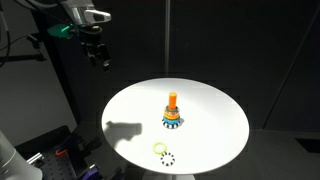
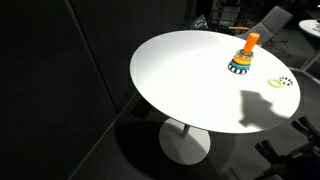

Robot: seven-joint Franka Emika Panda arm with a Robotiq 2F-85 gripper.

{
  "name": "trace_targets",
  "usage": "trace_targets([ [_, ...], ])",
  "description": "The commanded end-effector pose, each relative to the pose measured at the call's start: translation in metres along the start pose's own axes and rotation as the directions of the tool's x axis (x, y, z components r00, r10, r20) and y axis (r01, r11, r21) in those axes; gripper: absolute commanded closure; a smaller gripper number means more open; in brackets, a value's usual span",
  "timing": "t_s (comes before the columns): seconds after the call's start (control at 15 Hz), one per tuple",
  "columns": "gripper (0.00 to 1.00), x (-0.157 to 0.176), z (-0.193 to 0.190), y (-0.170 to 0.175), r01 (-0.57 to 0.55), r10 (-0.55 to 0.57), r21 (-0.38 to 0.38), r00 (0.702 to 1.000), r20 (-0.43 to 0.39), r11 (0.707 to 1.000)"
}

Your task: Pick up the lime green ring from the table and put it on the ring holder

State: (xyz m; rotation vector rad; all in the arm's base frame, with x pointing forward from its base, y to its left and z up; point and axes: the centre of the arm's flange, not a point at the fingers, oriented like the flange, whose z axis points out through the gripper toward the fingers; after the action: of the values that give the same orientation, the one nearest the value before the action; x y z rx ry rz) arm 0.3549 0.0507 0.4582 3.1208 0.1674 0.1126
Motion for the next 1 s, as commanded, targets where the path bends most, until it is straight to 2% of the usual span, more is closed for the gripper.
trace_targets([
  [0.0, 0.0, 0.023, 0.018, 0.034, -0.035, 0.034, 0.039, 0.999, 0.017, 0.999],
  [0.53, 0.0, 0.04, 0.088, 0.097, -0.136, 0.131, 0.052, 0.987, 0.093, 0.989],
  [0.93, 0.0, 0.053, 0.128, 0.131, -0.197, 0.193, 0.047, 0.978, 0.077, 0.979],
])
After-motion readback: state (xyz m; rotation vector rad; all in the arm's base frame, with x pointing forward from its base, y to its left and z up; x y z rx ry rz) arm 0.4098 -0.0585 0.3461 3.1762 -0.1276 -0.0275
